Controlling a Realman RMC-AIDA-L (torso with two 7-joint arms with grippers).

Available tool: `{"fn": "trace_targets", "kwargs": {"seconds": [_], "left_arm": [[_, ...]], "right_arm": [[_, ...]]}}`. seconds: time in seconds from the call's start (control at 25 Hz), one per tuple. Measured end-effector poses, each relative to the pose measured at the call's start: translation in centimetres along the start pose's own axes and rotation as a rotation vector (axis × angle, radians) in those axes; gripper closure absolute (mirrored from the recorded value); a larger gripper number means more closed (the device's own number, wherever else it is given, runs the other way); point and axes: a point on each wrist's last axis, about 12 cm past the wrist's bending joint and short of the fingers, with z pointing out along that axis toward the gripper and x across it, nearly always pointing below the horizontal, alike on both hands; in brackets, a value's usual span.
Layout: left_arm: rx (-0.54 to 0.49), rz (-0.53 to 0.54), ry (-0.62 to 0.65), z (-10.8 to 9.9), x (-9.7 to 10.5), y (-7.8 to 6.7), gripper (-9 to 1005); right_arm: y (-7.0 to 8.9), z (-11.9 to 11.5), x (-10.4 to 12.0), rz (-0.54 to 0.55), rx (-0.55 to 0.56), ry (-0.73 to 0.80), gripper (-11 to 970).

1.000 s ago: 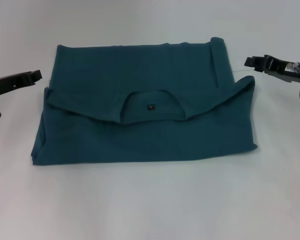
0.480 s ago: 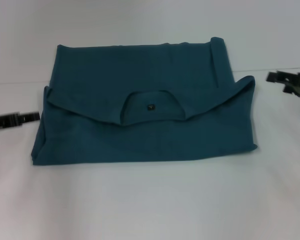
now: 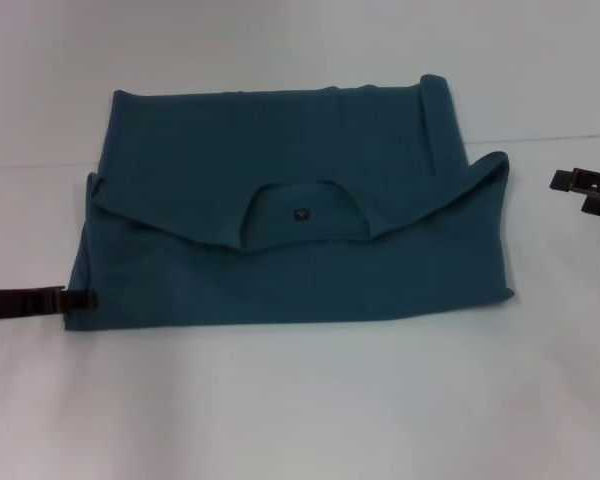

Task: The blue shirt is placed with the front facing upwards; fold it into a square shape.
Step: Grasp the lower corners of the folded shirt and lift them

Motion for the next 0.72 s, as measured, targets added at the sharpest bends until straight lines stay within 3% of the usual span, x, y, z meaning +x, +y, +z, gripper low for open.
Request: {"fn": "trace_targets", "kwargs": {"seconds": [0.48,0.72], "left_arm": [[0.036,0.004,0.031,1.2,-0.2,-1.2,305],[0.047,0.013,0.036,1.1,-0.4,-1.1,375]], "right_arm": [[0.3,0.3,0.3,-0.002,-0.007,0.008,121],[0.2,0.3,0.4,0.002,-0.007,0.01,120]]}}
